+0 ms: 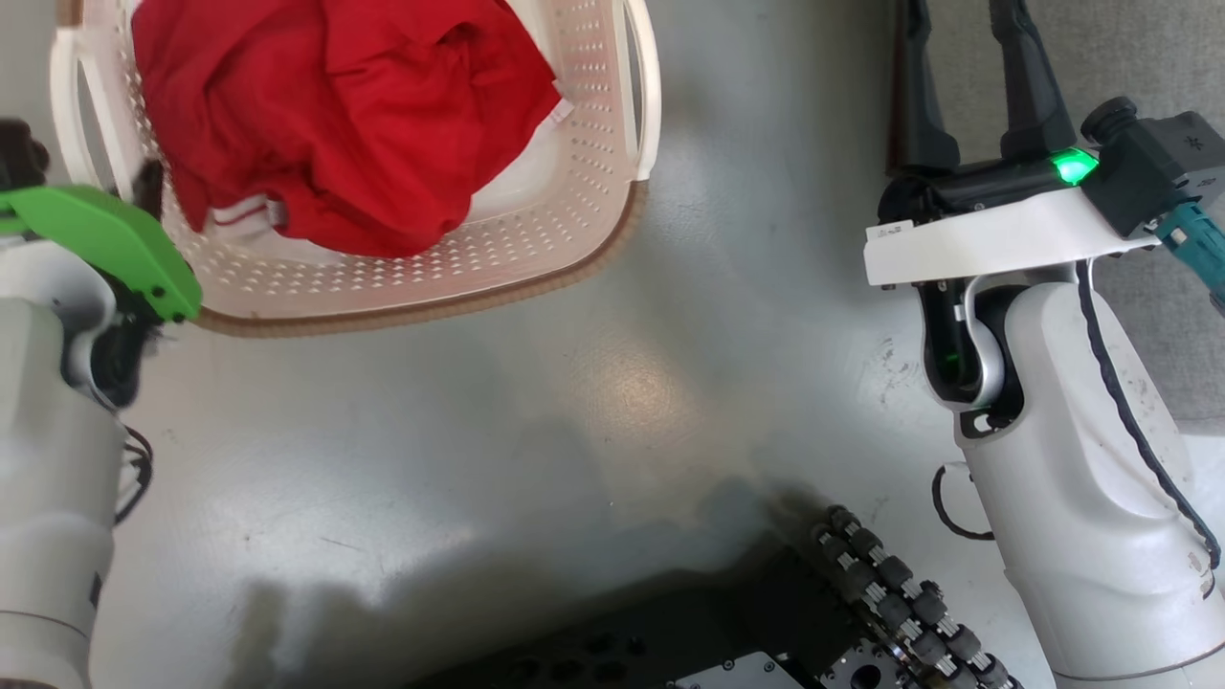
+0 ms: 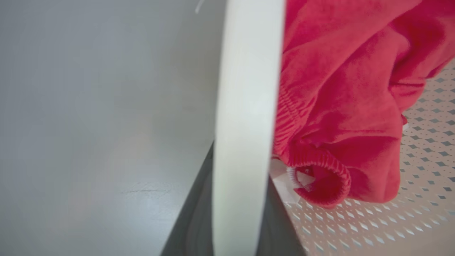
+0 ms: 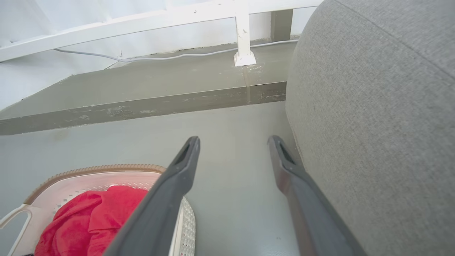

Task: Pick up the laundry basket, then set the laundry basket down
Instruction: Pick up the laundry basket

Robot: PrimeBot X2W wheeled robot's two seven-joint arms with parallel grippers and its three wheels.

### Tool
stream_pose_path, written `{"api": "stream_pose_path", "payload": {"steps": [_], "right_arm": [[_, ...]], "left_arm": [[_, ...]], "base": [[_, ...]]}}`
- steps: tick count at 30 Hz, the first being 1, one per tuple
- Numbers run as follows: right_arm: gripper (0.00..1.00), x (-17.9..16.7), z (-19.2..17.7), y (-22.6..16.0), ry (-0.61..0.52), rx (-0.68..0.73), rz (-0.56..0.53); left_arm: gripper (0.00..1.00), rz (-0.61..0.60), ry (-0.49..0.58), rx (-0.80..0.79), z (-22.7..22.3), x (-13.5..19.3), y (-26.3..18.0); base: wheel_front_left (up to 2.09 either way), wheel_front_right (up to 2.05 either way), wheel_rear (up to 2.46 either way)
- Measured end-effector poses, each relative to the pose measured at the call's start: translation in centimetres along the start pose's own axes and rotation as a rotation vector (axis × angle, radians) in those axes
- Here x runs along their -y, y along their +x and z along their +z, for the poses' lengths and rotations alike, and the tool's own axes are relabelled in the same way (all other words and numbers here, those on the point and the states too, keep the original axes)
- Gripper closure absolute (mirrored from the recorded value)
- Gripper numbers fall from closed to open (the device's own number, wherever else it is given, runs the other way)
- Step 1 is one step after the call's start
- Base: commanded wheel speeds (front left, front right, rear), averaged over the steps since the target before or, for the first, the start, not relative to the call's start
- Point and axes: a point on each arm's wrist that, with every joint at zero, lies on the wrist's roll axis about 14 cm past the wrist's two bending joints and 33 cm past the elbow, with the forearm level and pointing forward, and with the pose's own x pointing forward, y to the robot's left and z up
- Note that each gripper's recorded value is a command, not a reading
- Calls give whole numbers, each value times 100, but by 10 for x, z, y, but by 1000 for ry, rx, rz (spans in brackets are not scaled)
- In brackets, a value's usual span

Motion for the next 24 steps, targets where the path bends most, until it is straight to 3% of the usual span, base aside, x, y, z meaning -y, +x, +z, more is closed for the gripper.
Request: {"api": "stream_pose_path", "payload": {"steps": [24], "right_arm": [[0,-10,7,2,15,16,21]], "left_arm": [[100,-1,-4,-68,-35,10,-16]], "base": [[0,0,0]]}}
